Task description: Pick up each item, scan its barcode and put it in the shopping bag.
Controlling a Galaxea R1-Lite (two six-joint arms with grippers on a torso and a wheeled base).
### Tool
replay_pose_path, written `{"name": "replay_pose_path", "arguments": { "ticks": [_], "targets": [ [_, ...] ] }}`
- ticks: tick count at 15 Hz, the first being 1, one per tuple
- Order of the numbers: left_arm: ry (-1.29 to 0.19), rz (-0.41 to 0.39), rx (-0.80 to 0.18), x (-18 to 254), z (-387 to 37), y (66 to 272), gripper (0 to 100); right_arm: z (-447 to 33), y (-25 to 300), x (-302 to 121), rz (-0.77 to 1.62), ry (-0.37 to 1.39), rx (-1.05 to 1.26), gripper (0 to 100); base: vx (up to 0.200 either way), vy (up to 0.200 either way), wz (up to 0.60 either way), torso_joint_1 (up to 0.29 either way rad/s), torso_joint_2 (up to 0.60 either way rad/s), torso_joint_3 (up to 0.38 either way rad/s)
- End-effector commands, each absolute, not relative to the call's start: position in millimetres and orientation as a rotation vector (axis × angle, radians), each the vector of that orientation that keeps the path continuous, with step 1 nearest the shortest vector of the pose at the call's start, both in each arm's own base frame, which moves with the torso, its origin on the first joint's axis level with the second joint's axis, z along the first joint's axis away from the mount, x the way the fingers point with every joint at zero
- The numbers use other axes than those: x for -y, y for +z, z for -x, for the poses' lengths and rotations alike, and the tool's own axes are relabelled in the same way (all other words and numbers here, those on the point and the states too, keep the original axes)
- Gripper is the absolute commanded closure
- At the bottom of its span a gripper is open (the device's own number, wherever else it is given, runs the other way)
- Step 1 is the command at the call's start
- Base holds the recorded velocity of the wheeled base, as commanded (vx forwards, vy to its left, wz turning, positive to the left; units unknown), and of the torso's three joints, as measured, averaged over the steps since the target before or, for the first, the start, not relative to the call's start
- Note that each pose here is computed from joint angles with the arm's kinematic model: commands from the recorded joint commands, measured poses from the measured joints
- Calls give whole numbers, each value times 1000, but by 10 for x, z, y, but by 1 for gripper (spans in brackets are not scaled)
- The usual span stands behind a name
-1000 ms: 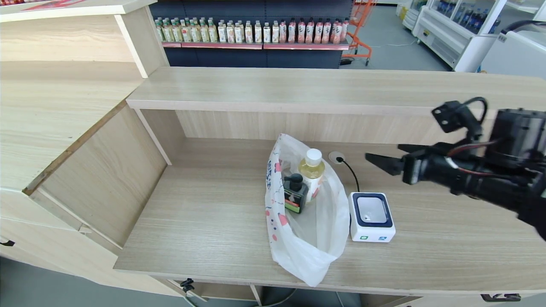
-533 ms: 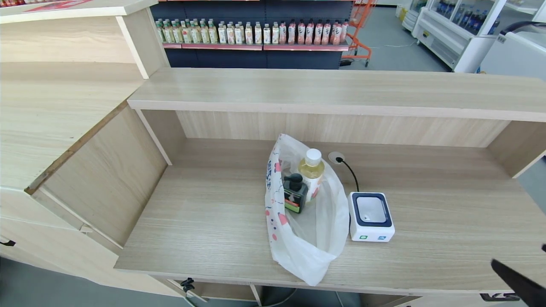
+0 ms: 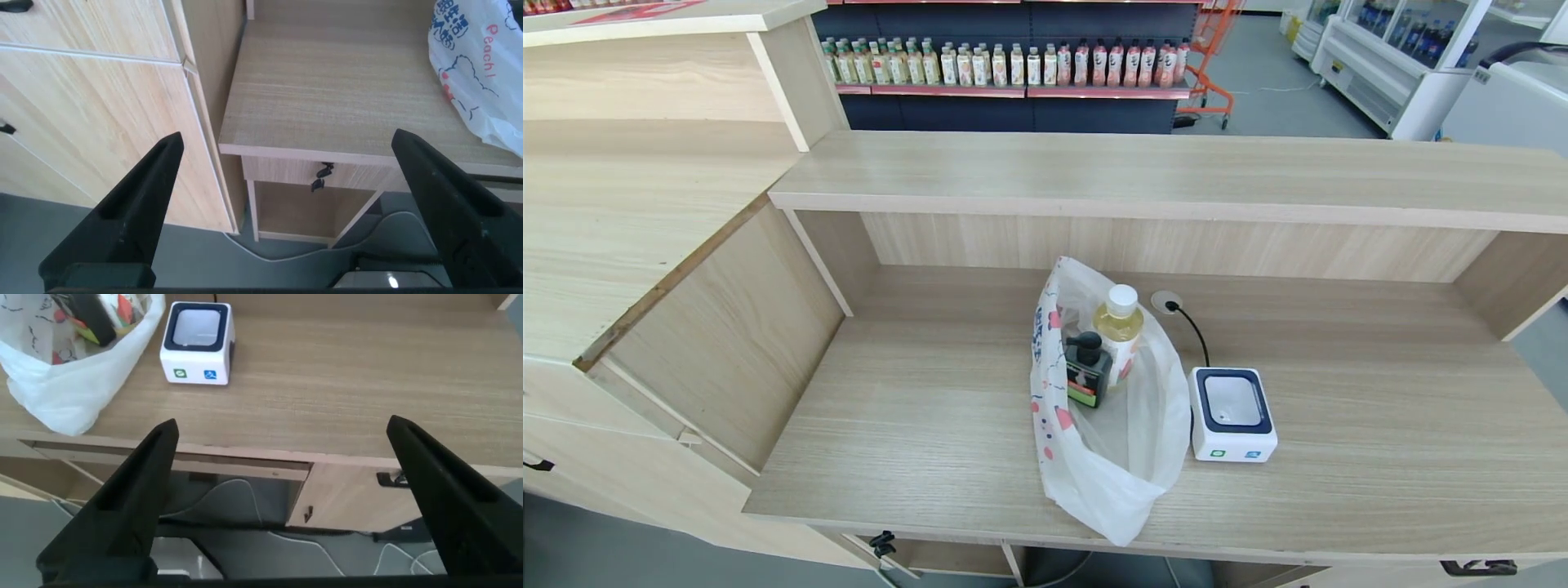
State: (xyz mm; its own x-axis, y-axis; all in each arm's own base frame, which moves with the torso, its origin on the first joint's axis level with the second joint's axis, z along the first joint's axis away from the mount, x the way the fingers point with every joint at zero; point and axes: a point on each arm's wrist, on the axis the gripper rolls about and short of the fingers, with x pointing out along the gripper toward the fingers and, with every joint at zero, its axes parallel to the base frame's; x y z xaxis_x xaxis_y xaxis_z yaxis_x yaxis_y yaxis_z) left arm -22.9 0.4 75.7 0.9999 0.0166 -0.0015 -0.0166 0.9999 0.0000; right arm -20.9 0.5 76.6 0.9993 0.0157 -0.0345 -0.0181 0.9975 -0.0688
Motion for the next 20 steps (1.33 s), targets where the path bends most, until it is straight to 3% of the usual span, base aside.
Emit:
{"name": "replay_pose_path", "arguments": {
  "ticks": [1,7,20],
  "targets": [
    [17,0,-2,-4,229,756,0,230,751,-5,70,17,-9,0,0,0,0,0,0,0],
    [17,2,-2,-4,229,756,0,230,751,-6,69,16,-9,0,0,0,0,0,0,0],
    [17,-5,-2,-3,229,756,0,230,751,-6,80,16,-9,0,0,-200,0,2,2,1]
  ]
}}
